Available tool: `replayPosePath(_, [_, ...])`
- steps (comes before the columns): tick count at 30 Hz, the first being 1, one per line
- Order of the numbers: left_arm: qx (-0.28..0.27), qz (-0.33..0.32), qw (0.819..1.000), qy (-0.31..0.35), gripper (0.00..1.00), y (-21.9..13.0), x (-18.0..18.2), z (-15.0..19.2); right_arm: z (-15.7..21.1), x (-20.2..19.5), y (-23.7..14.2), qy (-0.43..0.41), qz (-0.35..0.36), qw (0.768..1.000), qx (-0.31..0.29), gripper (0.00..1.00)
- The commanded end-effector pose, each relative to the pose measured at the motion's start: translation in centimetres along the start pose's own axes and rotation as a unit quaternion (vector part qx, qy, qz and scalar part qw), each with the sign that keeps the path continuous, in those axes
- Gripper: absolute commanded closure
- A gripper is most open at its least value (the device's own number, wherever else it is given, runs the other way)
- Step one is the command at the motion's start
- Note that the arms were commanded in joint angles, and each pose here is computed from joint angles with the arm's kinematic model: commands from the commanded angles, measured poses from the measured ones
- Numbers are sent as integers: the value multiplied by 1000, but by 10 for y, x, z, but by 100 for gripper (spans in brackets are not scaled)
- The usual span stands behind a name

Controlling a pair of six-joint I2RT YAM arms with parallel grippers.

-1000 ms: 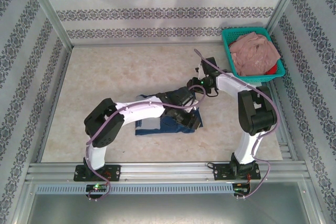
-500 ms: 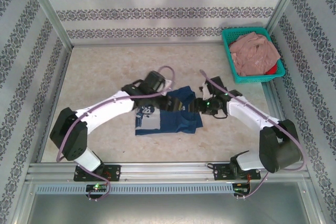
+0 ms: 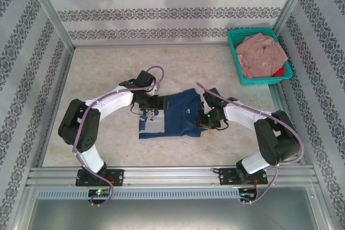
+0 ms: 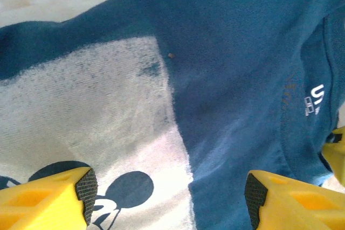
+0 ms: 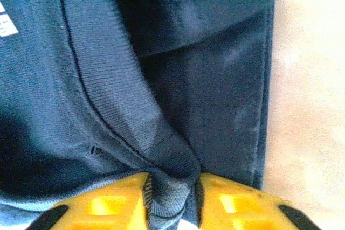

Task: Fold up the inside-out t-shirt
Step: Smooth out the T-shirt at the center of the table, then rotate the T-shirt at the center of the table.

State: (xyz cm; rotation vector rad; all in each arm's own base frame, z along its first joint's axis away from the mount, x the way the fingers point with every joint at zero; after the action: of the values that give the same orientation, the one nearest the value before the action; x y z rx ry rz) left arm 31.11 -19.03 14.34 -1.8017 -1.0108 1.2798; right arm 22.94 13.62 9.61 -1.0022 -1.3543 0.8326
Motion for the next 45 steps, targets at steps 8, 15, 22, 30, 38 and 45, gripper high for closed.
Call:
replayPosePath(8, [24, -40, 999, -2, 26, -6, 16, 16, -15, 9, -36, -28, 0, 999, -45, 100])
replayPosePath(15, [22, -6, 1000, 8, 25, -9, 9, 18, -23, -4, -48, -18, 27, 998, -53, 100])
replayPosePath(22, [43, 23, 999, 18, 25, 2, 7, 25, -38, -15, -22, 1, 49, 998, -28, 80])
replayPosePath(30, [69, 26, 997, 19, 25, 12, 11, 40, -24, -15, -46, -13, 99, 993, -61, 60])
replayPosePath(38, [117, 16, 993, -4, 25, 30, 25, 72, -16, 25, -21, -12, -12, 998, -63, 67])
replayPosePath(45, [149, 40, 988, 14, 25, 35, -1, 111, -51, 13, 3, -7, 7, 999, -39, 80])
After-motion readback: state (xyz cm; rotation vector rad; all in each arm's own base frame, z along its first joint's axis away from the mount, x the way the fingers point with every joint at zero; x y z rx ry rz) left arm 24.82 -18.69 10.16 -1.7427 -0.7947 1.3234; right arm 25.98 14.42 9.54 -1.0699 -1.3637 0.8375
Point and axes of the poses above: each hand's point on the last joint's axis, 136 mm out from that joint toward the fingers, its own y axis out along the fingers, its own x axis along the line the jaws close on, z = x × y, the point moved 8 cm from there along -y, back along the fingers, and after that the axes turned 5 degrees about y, right-handed, at the moved point
